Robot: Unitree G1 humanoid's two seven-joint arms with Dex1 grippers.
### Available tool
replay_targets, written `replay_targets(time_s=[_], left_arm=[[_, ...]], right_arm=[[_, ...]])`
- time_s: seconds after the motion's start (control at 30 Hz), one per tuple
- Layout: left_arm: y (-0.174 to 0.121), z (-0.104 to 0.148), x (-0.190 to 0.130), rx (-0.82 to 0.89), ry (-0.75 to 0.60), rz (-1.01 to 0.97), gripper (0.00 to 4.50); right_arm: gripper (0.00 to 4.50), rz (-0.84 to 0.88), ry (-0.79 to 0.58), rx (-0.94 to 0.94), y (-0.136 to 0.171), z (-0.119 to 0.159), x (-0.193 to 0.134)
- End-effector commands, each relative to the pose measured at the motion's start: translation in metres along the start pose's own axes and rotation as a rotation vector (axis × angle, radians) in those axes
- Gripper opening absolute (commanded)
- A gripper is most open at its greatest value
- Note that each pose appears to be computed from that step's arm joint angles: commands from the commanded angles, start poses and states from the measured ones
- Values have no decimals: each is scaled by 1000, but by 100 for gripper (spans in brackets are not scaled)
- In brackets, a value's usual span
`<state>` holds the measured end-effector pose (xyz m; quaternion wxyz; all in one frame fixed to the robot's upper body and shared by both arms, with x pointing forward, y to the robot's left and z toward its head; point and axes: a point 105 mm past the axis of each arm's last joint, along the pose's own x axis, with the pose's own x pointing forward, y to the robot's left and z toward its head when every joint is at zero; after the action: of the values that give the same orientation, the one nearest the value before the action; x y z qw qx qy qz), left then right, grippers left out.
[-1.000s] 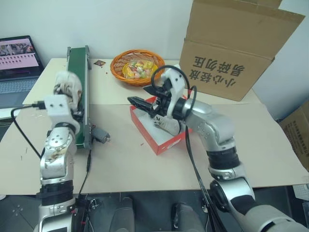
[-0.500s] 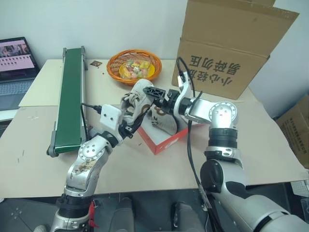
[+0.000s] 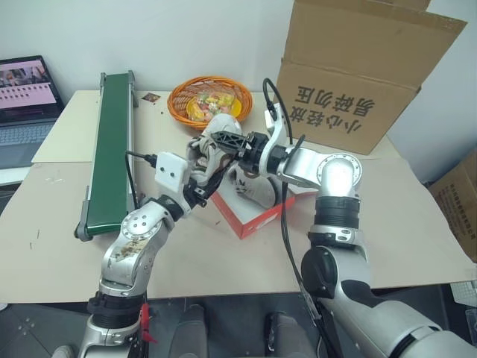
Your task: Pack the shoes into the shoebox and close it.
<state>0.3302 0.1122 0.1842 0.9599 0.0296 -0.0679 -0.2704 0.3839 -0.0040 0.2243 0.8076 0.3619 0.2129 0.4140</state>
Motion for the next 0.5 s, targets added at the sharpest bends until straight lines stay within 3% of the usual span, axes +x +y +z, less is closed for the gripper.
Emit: replay_targets(time_s=[0.03,0.1,0.17,0.47,0.5], left_arm=[[-6,11,2,27,-34,-26,254],[-5,10,2,32,-28,-20,254],[-3,8,2,33,-22,-14,254],[0,1,3,47,11,4,254],[0,2,3,45,3,-3,299]], right_arm=[[151,140,-12,-18,35,6,2],[88,184,-23,-30,44,8,1],[55,211,-25,-31,49,8,1],[55,256,-59,75,56,12,1],[52,258,-66,84,57,13,1]])
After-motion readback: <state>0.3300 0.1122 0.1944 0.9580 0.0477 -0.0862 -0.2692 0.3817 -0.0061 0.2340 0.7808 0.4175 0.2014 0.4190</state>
